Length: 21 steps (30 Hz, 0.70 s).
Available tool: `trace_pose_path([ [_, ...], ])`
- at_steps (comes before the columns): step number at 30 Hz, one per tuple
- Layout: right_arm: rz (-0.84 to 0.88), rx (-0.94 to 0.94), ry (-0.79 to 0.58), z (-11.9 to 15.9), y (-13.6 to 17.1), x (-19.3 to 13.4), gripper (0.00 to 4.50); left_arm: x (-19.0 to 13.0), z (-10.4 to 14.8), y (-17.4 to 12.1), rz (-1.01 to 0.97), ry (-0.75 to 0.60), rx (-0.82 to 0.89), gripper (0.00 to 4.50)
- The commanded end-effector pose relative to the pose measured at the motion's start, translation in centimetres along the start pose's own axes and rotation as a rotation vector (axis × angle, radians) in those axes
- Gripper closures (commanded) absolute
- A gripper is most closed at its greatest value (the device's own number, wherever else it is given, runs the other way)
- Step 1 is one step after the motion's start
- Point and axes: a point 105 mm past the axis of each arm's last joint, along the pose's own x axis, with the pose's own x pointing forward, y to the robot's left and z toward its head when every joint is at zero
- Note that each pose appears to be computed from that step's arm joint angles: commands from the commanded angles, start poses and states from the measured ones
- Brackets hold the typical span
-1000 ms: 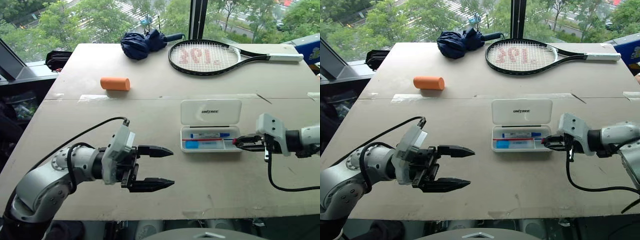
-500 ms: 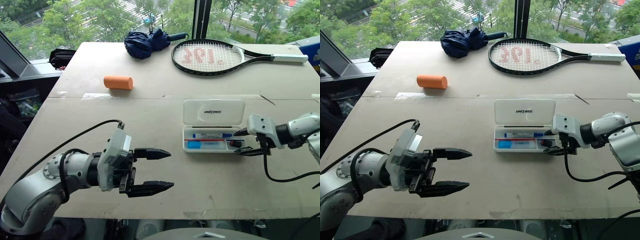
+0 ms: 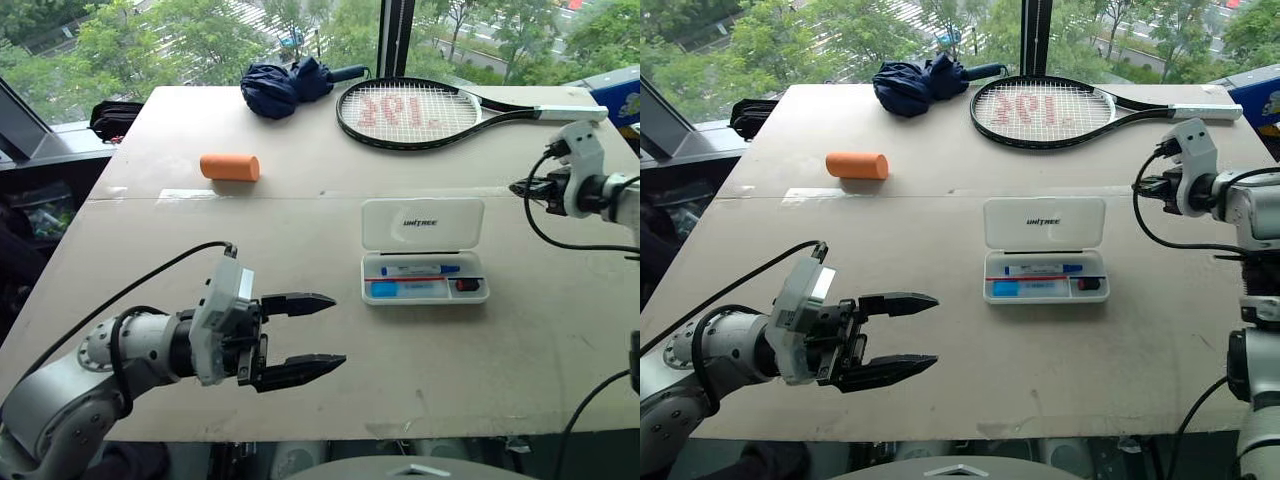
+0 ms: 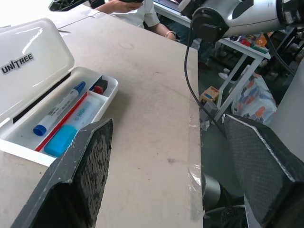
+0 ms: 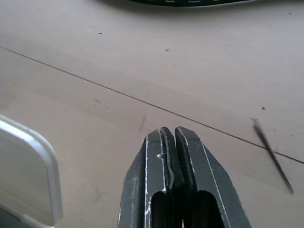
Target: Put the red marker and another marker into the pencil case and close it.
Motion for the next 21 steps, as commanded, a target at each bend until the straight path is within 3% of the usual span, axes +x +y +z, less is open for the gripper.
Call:
trace_pose_path([
  [1,0.032,-0.033,-0.016,1.3,0.6,2.3,4.43,0.0,0.6,-0.5,-0.006,-0.022,0.031,0.78],
  [4,0.265,-0.064,0.018,1.6,4.0,3.3,4.43,0.0,0.5,-0.6,0.011,-0.023,0.031,0.78],
  [7,0.547,-0.154,0.06,1.4,7.4,1.4,4.43,-0.1,0.3,-0.9,0.03,-0.027,0.025,0.78],
  [10,0.683,-0.239,0.105,0.9,9.1,-0.9,4.43,0.0,0.2,-1.1,0.036,-0.031,0.019,0.78],
  [14,0.737,-0.334,0.169,-0.7,10.4,-2.8,4.43,0.0,0.1,-1.1,0.036,-0.034,0.015,0.78],
  [17,0.774,-0.425,0.254,-3.9,12.4,-3.8,4.43,-0.2,0.0,-0.8,0.023,-0.032,0.014,0.78],
  [21,0.694,-0.492,0.318,-8.4,13.7,-2.2,4.43,-0.1,0.0,-0.6,0.006,-0.031,0.017,0.78],
])
